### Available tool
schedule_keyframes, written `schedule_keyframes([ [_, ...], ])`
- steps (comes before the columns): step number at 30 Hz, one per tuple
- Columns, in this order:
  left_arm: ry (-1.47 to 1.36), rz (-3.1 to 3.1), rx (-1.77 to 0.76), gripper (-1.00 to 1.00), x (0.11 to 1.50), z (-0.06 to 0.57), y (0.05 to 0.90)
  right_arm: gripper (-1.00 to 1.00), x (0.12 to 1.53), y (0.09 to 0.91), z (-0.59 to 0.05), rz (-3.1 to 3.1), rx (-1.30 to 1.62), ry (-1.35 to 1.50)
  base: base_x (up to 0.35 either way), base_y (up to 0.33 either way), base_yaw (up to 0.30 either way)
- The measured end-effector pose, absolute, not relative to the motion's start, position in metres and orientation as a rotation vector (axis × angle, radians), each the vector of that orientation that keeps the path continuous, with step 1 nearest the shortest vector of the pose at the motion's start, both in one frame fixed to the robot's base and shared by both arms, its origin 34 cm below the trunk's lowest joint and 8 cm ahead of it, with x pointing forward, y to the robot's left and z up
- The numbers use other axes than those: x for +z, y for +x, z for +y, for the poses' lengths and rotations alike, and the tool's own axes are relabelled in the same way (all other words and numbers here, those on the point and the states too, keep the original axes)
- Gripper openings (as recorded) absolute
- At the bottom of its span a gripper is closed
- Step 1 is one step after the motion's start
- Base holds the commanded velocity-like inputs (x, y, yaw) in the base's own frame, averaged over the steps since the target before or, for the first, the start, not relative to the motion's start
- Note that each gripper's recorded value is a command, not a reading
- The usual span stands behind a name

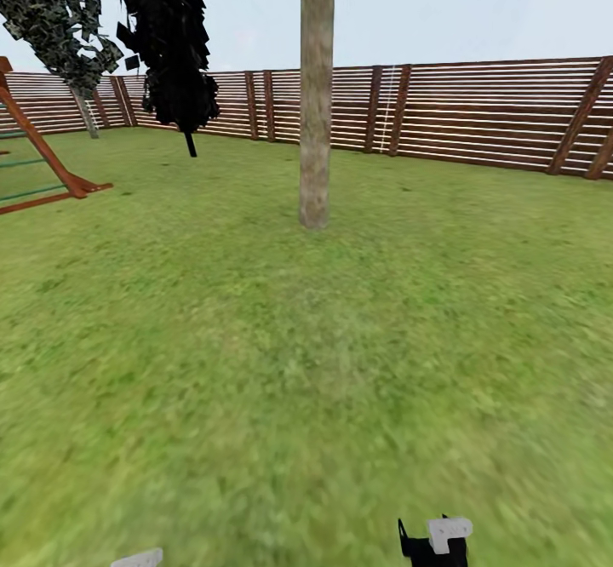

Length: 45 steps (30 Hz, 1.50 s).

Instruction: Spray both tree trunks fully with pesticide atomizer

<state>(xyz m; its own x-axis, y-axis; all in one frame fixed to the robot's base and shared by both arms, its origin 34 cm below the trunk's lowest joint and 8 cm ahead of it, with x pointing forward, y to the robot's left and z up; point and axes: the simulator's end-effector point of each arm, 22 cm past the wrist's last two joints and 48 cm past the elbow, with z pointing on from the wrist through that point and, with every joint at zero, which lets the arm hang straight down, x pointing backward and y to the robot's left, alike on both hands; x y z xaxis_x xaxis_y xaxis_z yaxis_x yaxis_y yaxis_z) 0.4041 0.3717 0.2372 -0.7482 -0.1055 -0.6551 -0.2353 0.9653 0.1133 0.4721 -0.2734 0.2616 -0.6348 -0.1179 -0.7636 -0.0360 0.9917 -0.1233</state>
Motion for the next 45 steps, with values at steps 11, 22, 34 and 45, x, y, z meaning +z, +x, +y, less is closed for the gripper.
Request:
schedule_keyframes([
  [11,-0.238,2.417,0.246,-1.0,0.2372,0.3718,0.4042,1.0,0.2616,0.4721,-0.2737,2.258,-0.121,-0.106,0.34,0.0,0.0],
  [22,-0.238,2.418,0.247,-1.0,0.2372,0.3721,0.404,1.0,0.2617,0.4722,-0.2733,2.257,-0.12,-0.106,0.34,0.0,0.0],
  [34,-0.238,2.417,0.247,-1.0,0.2373,0.3722,0.4043,1.0,0.2615,0.4719,-0.2733,2.258,-0.119,-0.108,0.34,0.0,0.0],
  [45,-0.238,2.417,0.247,-1.0,0.2373,0.3721,0.4042,1.0,0.2614,0.4717,-0.2731,2.259,-0.119,-0.107,0.34,0.0,0.0],
])
